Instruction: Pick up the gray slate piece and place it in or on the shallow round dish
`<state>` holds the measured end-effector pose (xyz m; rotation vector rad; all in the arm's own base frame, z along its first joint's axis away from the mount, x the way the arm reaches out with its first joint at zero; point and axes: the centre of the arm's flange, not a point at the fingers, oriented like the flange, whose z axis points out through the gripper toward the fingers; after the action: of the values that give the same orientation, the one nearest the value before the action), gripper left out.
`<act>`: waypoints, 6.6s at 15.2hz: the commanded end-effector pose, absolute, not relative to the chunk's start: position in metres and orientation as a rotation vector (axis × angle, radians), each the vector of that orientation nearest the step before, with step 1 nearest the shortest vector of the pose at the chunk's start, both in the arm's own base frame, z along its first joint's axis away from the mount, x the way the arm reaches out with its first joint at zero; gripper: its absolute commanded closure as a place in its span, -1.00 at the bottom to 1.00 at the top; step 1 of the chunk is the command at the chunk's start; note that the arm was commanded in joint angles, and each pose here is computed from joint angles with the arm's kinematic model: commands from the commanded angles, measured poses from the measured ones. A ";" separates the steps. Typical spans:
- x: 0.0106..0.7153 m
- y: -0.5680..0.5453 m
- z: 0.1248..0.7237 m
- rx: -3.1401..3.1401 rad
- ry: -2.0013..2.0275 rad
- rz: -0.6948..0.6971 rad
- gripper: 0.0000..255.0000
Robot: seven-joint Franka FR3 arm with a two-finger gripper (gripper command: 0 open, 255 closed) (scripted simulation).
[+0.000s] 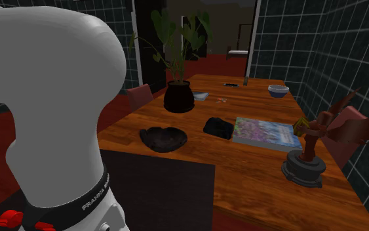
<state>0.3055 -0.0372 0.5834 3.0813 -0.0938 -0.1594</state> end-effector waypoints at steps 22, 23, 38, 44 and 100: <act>0.381 -0.189 0.375 2.925 0.956 -0.090 -1.00; 0.387 -0.194 0.365 2.908 1.005 -0.087 -1.00; 0.497 -0.247 0.215 2.574 1.686 -0.030 -1.00; 0.513 -0.251 0.175 2.521 1.765 -0.023 -1.00; 0.506 -0.240 0.327 2.521 1.765 -0.023 1.00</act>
<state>0.5087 -0.2471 0.3251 2.5205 1.7643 -0.0224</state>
